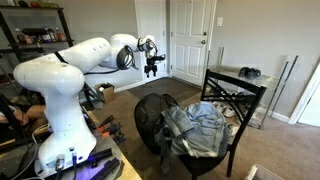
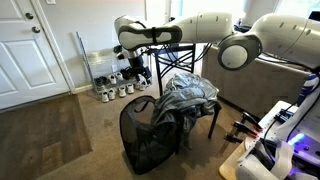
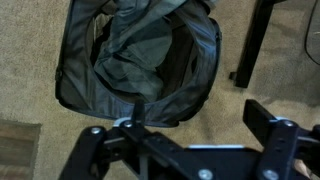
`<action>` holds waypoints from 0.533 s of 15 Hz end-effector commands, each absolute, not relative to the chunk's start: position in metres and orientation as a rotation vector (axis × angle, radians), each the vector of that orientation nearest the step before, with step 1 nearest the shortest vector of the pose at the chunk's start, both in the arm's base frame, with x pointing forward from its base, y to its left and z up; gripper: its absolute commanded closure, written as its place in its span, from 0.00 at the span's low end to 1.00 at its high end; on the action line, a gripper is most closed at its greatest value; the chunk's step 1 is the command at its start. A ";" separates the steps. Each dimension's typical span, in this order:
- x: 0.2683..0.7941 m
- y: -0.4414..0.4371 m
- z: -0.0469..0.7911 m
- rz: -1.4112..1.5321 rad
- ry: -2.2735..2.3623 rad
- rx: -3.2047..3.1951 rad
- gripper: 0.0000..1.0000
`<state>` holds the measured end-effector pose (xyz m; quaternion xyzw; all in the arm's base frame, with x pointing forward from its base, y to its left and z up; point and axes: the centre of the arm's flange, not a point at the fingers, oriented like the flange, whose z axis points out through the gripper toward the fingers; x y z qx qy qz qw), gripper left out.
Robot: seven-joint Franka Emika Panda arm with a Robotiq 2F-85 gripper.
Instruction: Put one denim trousers in the laundry basket
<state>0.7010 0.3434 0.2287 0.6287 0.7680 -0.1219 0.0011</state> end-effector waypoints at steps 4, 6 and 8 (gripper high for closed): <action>0.752 0.319 0.178 -0.373 2.451 2.256 0.00; 0.756 0.289 0.160 -0.403 2.413 2.335 0.00; 0.757 0.259 0.144 -0.454 2.316 2.428 0.00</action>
